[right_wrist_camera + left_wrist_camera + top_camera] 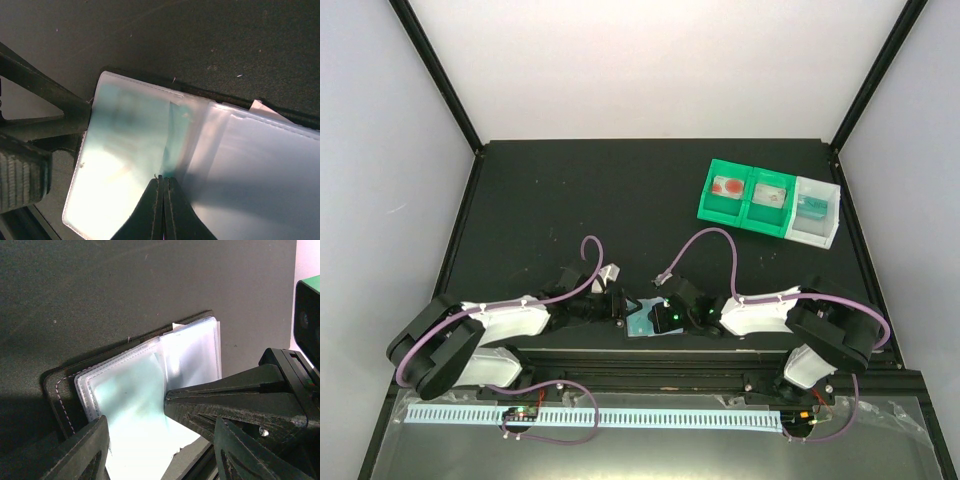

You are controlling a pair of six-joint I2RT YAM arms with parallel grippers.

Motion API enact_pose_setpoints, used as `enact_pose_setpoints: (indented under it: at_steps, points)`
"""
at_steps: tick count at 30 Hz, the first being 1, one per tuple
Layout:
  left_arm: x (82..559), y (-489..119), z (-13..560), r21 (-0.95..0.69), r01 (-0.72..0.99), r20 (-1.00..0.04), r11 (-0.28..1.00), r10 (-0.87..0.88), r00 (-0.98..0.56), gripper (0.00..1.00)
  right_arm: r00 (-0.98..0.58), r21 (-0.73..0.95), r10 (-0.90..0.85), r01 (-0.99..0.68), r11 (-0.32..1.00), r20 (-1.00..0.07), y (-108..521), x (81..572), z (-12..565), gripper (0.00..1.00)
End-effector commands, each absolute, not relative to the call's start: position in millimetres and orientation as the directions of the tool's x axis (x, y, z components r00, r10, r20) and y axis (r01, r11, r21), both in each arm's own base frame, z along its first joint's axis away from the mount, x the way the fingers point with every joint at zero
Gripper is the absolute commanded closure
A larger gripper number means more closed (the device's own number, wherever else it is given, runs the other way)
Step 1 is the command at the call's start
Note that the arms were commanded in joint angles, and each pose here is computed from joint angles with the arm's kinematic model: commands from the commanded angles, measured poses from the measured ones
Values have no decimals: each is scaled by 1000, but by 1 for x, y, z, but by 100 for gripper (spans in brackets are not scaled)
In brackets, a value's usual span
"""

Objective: Take the credit cards out of the card holder

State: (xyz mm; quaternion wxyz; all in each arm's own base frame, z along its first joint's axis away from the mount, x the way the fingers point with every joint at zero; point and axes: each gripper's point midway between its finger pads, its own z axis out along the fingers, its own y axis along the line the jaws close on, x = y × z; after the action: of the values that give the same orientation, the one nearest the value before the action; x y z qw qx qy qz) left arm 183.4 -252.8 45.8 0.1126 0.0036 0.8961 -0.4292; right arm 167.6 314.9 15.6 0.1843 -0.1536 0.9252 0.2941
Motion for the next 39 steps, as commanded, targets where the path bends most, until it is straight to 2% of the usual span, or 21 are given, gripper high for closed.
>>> enact_pose_setpoints:
  at_steps: [1, 39]
  points:
    - [185, -252, 45, -770, 106, -213, 629, -97, -972, 40, -904, 430, -202, -365, 826, -378, 297, 158, -12, 99]
    - [182, -258, 49, -806, 99, -191, 583, -97, -977, 39, -901, 452, -207, -377, 808, -382, 301, 157, -10, 98]
